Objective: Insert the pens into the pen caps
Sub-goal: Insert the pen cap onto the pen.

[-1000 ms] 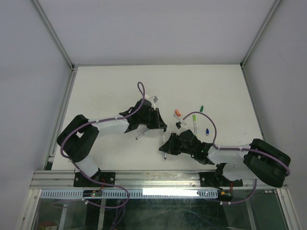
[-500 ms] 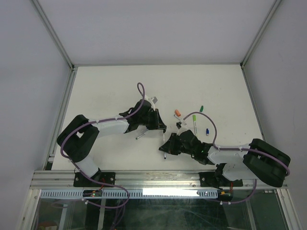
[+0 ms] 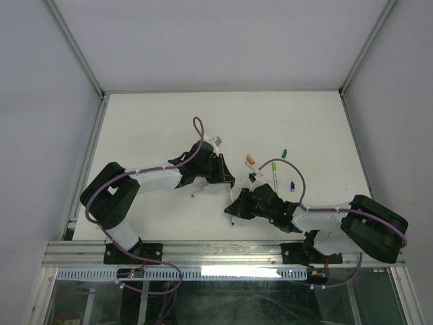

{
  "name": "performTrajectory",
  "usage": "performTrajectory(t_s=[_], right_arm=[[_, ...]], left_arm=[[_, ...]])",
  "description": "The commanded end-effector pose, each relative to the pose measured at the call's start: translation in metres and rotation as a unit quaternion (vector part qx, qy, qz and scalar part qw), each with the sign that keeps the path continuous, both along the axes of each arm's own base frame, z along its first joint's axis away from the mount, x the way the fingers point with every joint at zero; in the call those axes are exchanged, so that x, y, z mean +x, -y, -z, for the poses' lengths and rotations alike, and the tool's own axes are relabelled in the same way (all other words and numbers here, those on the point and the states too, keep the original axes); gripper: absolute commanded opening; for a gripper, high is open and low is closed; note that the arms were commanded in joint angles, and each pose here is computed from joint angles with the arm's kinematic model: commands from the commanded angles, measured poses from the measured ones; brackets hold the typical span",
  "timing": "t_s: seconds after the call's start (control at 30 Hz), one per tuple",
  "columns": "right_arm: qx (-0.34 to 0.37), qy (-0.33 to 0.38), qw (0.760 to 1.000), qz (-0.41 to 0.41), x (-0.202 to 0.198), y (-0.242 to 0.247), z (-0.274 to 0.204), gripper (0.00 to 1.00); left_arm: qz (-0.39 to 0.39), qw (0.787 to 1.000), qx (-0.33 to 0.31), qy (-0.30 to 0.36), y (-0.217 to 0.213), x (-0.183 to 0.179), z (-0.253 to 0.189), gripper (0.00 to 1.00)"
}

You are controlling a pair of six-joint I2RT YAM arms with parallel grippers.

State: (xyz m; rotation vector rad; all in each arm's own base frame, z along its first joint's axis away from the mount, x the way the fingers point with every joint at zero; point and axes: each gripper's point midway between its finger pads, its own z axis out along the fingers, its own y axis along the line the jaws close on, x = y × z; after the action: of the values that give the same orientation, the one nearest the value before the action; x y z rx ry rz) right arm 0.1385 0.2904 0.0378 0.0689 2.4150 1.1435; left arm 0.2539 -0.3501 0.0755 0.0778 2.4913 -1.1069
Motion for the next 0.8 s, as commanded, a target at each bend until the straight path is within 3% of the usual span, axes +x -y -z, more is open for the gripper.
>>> performTrajectory(t_s=[0.0,0.77], right_arm=[[0.023,0.021,0.999,0.018,0.0094,-0.0040,-0.0125,0.00],[0.020,0.025,0.999,0.027,0.0172,-0.0089,-0.0107,0.00]], left_arm=[[-0.004,1.000,-0.018,0.014,0.0035,0.0085,-0.0091,0.00],[-0.002,1.000,-0.013,0.005,0.0029,0.0055,-0.0014,0.00]])
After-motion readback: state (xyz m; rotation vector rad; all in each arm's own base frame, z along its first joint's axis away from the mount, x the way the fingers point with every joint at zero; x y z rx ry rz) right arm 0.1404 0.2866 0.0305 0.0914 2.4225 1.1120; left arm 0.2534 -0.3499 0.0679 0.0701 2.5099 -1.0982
